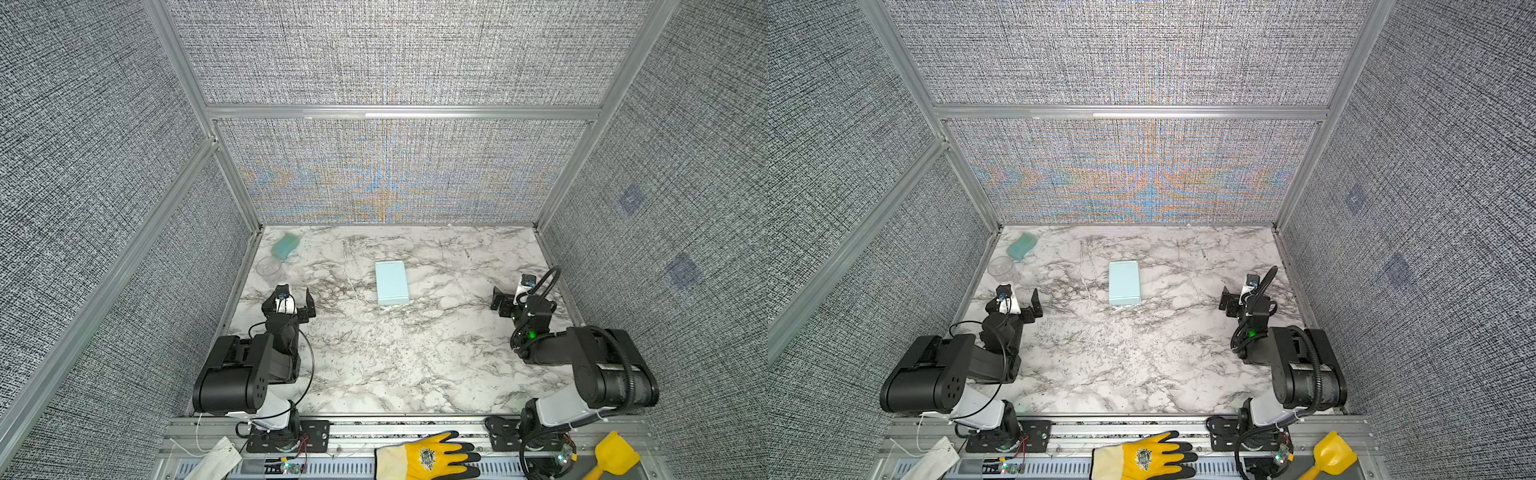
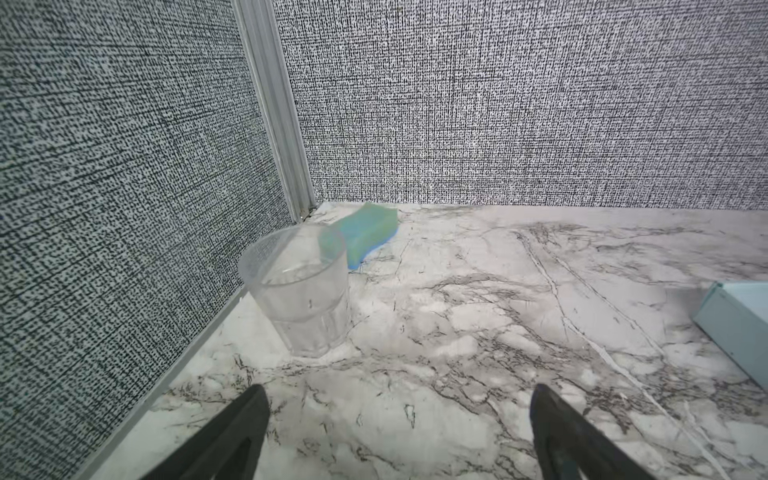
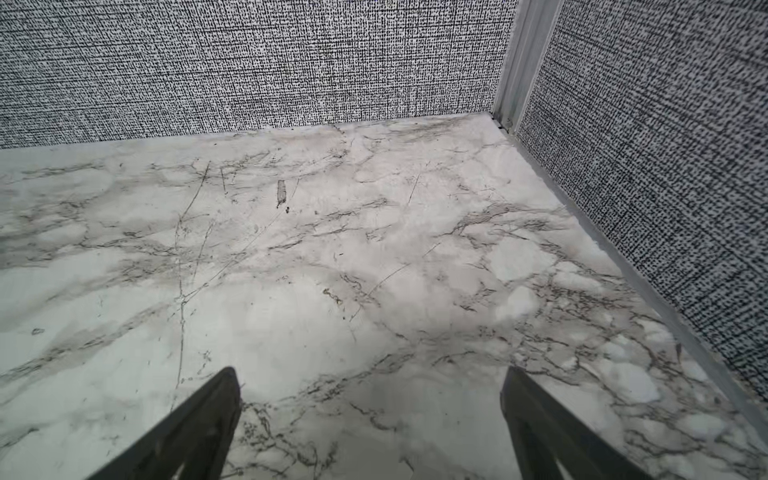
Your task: Fold the paper box
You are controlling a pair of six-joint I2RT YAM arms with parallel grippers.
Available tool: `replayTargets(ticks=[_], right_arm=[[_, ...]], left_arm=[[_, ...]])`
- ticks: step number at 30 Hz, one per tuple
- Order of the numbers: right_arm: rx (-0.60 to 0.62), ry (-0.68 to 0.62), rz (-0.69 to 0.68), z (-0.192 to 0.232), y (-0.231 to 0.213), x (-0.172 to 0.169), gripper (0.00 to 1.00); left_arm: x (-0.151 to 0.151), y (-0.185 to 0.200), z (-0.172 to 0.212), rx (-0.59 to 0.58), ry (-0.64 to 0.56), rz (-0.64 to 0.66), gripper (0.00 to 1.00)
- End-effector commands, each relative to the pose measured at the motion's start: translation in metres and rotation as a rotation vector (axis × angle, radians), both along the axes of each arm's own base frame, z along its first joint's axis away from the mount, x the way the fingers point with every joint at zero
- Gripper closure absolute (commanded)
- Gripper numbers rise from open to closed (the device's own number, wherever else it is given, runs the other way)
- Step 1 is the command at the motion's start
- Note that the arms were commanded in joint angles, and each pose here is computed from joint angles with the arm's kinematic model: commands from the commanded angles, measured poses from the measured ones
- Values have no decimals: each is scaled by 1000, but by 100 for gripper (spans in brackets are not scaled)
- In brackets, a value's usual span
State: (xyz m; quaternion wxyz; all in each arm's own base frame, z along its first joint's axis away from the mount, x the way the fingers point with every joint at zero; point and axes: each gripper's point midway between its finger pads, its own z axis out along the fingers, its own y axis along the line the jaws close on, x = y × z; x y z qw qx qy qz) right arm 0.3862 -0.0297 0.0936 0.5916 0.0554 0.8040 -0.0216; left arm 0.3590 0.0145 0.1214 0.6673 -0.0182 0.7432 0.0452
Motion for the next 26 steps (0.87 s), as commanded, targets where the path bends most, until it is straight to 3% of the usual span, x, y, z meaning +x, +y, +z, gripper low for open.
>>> replayTargets(ticks=[1, 26], right_arm=[[-8, -16, 7, 4, 1, 1, 1], [-8, -17, 7, 5, 1, 2, 1]], left_arm=[[2, -2, 9, 12, -34, -12, 1], [2, -3, 9, 13, -33, -16, 1]])
